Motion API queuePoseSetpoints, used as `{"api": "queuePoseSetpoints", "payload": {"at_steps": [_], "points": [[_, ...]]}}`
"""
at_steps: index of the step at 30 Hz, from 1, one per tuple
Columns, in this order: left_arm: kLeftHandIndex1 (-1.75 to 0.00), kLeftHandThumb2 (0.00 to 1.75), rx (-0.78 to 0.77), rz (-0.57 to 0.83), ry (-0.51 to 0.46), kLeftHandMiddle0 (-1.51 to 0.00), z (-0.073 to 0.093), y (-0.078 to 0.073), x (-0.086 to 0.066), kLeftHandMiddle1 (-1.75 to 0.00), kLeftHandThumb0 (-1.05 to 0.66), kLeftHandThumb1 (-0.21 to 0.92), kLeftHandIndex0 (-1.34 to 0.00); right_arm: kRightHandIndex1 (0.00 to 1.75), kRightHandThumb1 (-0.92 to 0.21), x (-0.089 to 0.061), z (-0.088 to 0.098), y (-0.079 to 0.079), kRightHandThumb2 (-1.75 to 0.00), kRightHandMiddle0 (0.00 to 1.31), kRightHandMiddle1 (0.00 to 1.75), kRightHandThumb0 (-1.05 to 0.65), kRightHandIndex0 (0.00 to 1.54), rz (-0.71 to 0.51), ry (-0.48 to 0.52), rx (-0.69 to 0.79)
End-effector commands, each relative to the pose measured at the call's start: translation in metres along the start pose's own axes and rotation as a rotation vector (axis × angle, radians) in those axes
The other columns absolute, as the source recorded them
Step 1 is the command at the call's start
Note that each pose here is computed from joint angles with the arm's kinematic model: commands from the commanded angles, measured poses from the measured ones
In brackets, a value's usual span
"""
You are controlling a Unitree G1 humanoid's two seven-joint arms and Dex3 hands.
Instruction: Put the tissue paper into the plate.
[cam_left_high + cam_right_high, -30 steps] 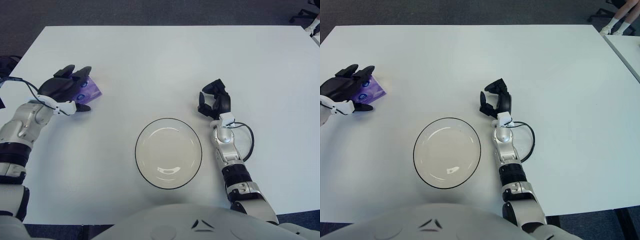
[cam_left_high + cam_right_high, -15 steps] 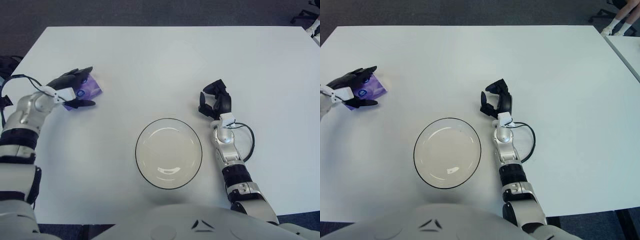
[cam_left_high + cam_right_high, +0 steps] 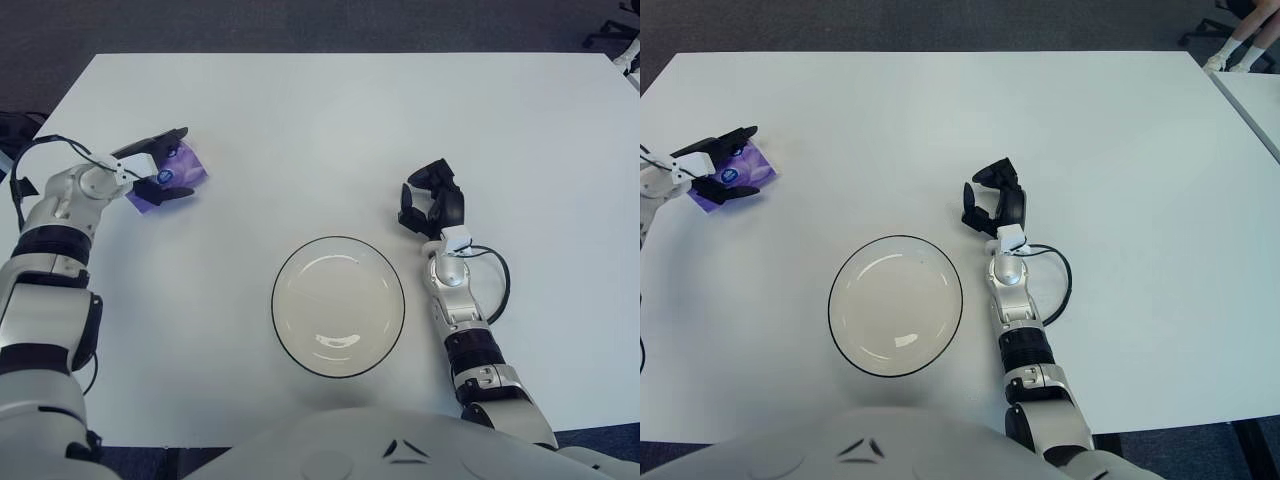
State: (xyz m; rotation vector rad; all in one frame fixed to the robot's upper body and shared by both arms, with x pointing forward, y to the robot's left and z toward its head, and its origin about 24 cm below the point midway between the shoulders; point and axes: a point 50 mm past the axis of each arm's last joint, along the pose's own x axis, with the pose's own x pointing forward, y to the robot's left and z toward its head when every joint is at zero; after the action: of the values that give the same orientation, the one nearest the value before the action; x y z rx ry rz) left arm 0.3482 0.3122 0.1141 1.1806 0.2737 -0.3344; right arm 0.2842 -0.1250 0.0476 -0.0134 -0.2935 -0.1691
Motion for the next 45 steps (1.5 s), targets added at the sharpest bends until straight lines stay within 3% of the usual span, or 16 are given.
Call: {"api": "queuePoseSetpoints", "payload": {"at_steps": [1, 6, 10, 11, 14, 15, 16, 17, 18, 20, 22, 27, 31, 39, 45], "points": [[0.00, 0.89, -0.005, -0.297, 0.083, 0.00, -0.014, -0.070, 0.005, 0.00, -0.80, 0.52, 0.00, 1.69, -0.54, -0.057, -0.055, -0.018, -1.04, 0.44, 1.75, -0.41, 0.66, -0.022, 0.279, -0.065], [0.00, 0.89, 0.010, -0.318, 0.088, 0.00, -0.014, -0.076, 0.007, 0.00, -0.79, 0.54, -0.01, 1.70, -0.54, -0.057, -0.054, -0.019, -1.04, 0.44, 1.75, -0.41, 0.66, -0.021, 0.279, -0.069], [-0.18, 0.88, 0.012, -0.315, 0.087, -0.01, -0.014, -0.082, 0.008, -0.21, -0.77, 0.54, 0.00, 1.72, -0.54, -0.057, -0.054, -0.019, -1.05, 0.44, 1.75, -0.41, 0.67, -0.023, 0.278, -0.062], [-0.34, 0.88, 0.012, -0.311, 0.086, 0.00, -0.014, -0.083, 0.008, -0.49, -0.76, 0.52, 0.00, 1.73, -0.53, -0.057, -0.054, -0.019, -1.05, 0.44, 1.75, -0.42, 0.67, -0.023, 0.277, -0.061], [-0.51, 0.89, 0.018, -0.288, 0.092, 0.00, -0.015, -0.092, 0.008, -0.78, -0.75, 0.50, 0.00, 1.74, -0.53, -0.057, -0.054, -0.020, -1.05, 0.44, 1.75, -0.42, 0.66, -0.024, 0.276, -0.059], [-0.72, 0.94, 0.021, -0.279, 0.095, 0.00, -0.015, -0.095, 0.008, -0.97, -0.73, 0.46, 0.00, 1.74, -0.53, -0.058, -0.054, -0.020, -1.05, 0.44, 1.75, -0.42, 0.66, -0.025, 0.276, -0.058], [-0.80, 0.95, 0.032, -0.256, 0.097, 0.00, -0.016, -0.097, 0.008, -1.04, -0.72, 0.45, 0.00, 1.74, -0.53, -0.058, -0.054, -0.020, -1.05, 0.44, 1.75, -0.42, 0.66, -0.026, 0.275, -0.056], [-1.14, 1.02, 0.040, -0.239, 0.098, -0.04, -0.016, -0.098, 0.008, -1.23, -0.67, 0.40, -0.02, 1.74, -0.53, -0.058, -0.054, -0.021, -1.06, 0.44, 1.75, -0.42, 0.66, -0.027, 0.275, -0.055], [-1.36, 1.07, 0.053, -0.227, 0.099, -0.07, -0.017, -0.099, 0.009, -1.35, -0.64, 0.36, -0.03, 1.74, -0.53, -0.058, -0.054, -0.021, -1.06, 0.44, 1.75, -0.42, 0.66, -0.027, 0.273, -0.054], [-1.55, 1.11, 0.077, -0.210, 0.106, -0.21, -0.018, -0.102, 0.009, -1.54, -0.59, 0.32, -0.07, 1.74, -0.53, -0.058, -0.054, -0.021, -1.06, 0.44, 1.75, -0.42, 0.67, -0.027, 0.270, -0.054], [-1.67, 1.15, 0.093, -0.200, 0.112, -0.44, -0.018, -0.104, 0.009, -1.66, -0.53, 0.26, -0.22, 1.74, -0.53, -0.058, -0.054, -0.021, -1.05, 0.44, 1.75, -0.42, 0.68, -0.027, 0.268, -0.055], [-1.73, 1.25, 0.101, -0.131, 0.129, -0.75, -0.022, -0.109, 0.008, -1.73, -0.37, 0.17, -0.48, 1.75, -0.53, -0.058, -0.053, -0.022, -1.05, 0.44, 1.75, -0.42, 0.69, -0.023, 0.263, -0.056], [-1.74, 1.37, 0.100, -0.093, 0.145, -0.93, -0.024, -0.112, 0.007, -1.74, -0.47, 0.22, -0.63, 1.75, -0.53, -0.058, -0.053, -0.022, -1.05, 0.44, 1.75, -0.41, 0.69, -0.024, 0.266, -0.054], [-1.75, 1.48, 0.167, 0.009, 0.135, -1.15, -0.024, -0.123, 0.005, -1.75, -0.52, 0.18, -0.71, 1.74, -0.54, -0.058, -0.054, -0.023, -1.05, 0.44, 1.75, -0.41, 0.67, -0.026, 0.267, -0.052], [-1.75, 1.50, 0.098, 0.024, 0.127, -1.25, -0.022, -0.126, 0.006, -1.75, -0.53, 0.17, -0.73, 1.75, -0.53, -0.058, -0.053, -0.023, -1.05, 0.44, 1.75, -0.42, 0.68, -0.025, 0.264, -0.049]]}}
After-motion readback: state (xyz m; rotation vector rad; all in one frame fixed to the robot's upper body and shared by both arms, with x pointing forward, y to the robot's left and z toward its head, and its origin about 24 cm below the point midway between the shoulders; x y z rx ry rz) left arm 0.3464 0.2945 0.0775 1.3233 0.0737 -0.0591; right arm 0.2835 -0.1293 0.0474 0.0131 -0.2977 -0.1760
